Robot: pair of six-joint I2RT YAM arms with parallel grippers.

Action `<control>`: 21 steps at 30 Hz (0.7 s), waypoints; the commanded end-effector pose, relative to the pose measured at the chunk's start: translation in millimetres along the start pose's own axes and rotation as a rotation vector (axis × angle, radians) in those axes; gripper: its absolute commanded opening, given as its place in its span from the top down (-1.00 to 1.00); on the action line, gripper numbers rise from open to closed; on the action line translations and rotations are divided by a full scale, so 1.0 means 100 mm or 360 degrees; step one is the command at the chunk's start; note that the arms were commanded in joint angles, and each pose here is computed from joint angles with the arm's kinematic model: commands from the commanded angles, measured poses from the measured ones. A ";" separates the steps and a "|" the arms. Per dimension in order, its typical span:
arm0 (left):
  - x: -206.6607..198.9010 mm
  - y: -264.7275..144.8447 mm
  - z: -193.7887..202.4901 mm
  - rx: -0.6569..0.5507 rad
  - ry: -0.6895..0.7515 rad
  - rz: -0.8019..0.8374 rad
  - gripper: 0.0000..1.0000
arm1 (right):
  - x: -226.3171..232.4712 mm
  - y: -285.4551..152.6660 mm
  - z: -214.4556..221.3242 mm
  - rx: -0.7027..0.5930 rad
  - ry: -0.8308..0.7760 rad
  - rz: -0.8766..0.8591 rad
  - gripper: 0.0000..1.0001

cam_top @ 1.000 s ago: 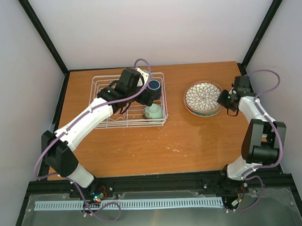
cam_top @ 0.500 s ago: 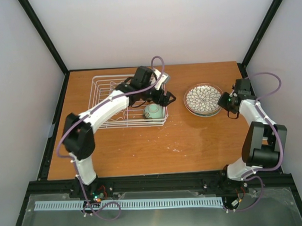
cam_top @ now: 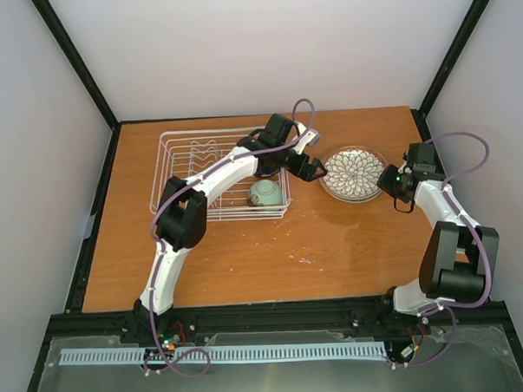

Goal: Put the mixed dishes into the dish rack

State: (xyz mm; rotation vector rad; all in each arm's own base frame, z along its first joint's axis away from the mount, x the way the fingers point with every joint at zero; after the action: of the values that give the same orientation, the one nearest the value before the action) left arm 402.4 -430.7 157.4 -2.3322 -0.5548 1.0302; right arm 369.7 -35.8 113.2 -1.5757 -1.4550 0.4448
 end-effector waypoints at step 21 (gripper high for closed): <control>0.11 0.60 -0.12 0.0077 0.0001 0.0127 -0.31 | 0.19 -0.13 0.33 0.0160 -0.0121 -0.0195 0.94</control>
State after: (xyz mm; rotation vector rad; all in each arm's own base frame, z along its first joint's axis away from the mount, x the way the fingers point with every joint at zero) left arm 430.0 -465.4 110.4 -2.2952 -0.4835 1.0751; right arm 356.1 -26.4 119.7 -1.5189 -1.5018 0.4659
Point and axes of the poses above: each gripper's point midway between its finger pads, its own y axis out along the fingers, its own x axis along the line the jaws close on, z = x × y, the point moved 1 cm from there along -y, back along the fingers, and after that the axes turned 13 degrees about -y, right-handed, at the moved point
